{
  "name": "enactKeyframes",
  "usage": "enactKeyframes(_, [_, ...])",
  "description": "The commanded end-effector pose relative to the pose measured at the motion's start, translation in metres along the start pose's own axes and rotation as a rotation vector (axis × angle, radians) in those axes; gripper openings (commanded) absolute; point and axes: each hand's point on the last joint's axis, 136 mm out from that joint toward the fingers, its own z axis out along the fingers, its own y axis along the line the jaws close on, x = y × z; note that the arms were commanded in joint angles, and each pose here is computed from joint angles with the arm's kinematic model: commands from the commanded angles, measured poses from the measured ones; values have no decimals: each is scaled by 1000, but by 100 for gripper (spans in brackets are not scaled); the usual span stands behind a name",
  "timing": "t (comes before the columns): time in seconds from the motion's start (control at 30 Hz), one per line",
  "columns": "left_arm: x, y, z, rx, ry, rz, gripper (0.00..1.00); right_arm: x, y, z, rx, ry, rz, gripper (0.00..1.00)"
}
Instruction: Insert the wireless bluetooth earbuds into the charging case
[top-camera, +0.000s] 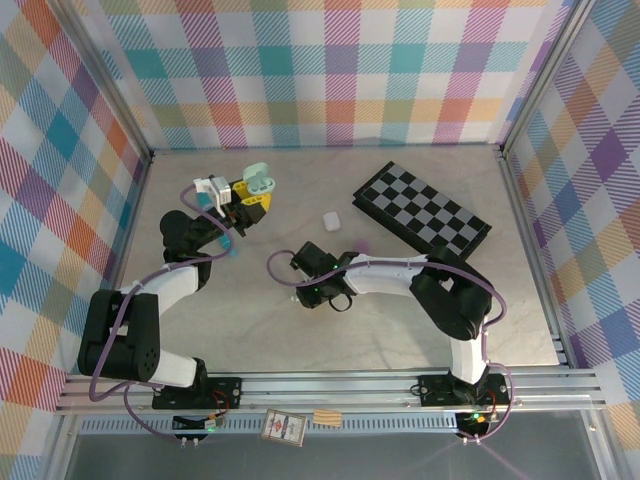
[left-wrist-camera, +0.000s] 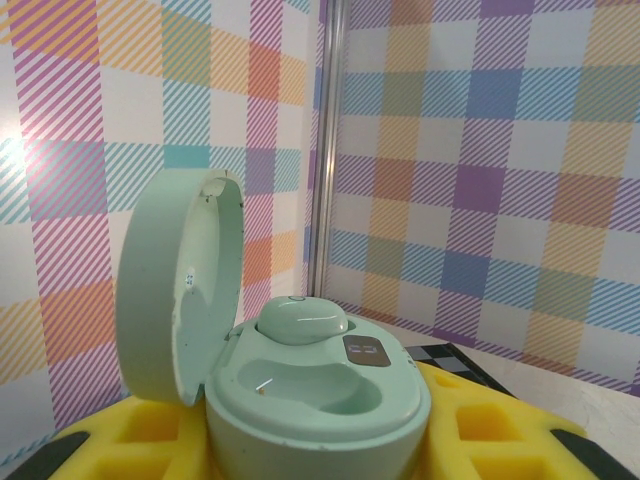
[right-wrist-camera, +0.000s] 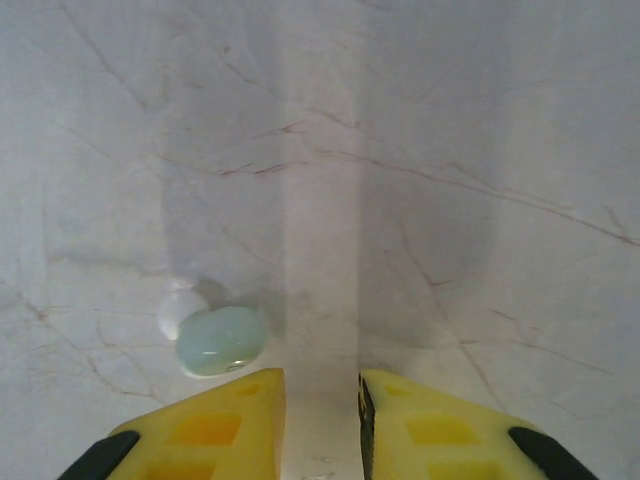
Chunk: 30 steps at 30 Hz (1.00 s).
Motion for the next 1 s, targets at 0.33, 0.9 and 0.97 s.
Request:
enactKeyframes(0.33, [-14,0,-7,-40,-19,75,32,-24,23,-27,-455,106,620,45])
enactKeyframes(0.9, [-18,-3,-9,-33,-29,82,32,-6,22,1,-482,247,834,37])
enactKeyframes(0.97, [-18,-4,-9,-32,-30,82,32,-5,21,3,-468,256,838,35])
